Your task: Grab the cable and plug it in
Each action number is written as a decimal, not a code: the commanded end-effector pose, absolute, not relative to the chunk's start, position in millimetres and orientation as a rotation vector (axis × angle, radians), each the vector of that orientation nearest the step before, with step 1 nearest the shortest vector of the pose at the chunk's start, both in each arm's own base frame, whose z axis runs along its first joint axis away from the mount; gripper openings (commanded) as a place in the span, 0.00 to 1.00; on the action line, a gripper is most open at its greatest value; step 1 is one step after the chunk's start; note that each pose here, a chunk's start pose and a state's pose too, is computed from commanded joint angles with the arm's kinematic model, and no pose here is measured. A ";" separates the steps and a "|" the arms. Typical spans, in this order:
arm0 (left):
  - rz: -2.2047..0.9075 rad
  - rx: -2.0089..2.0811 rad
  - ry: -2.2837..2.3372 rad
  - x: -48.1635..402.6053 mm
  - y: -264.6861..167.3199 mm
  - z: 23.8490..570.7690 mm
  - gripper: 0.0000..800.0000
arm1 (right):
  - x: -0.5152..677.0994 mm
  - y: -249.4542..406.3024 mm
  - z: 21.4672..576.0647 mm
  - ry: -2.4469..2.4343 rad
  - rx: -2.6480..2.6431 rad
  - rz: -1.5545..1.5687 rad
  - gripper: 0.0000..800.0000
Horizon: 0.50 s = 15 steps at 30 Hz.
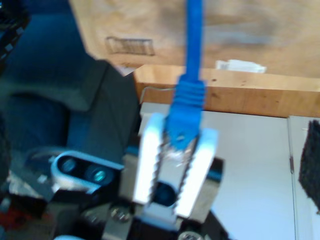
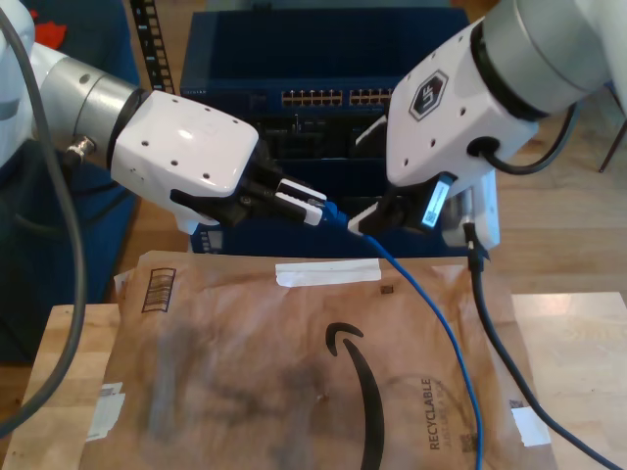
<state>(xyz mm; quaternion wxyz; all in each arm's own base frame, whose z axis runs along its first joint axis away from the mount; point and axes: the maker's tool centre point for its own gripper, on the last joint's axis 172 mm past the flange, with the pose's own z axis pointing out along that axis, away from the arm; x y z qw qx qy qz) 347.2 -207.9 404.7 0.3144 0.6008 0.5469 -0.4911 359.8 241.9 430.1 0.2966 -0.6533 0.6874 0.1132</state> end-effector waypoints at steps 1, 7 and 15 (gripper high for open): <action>-1.325 1.561 1.440 345.6 -209.4 410.6 0.00 | 360.1 241.2 432.8 1.822 -1.738 0.295 1.00; -1.551 1.434 1.501 344.0 -203.5 418.1 0.00 | 365.3 234.9 450.3 1.666 -1.813 0.163 1.00; -1.713 1.309 1.519 351.1 -193.8 422.9 0.00 | 348.7 228.0 486.0 1.406 -1.914 0.011 1.00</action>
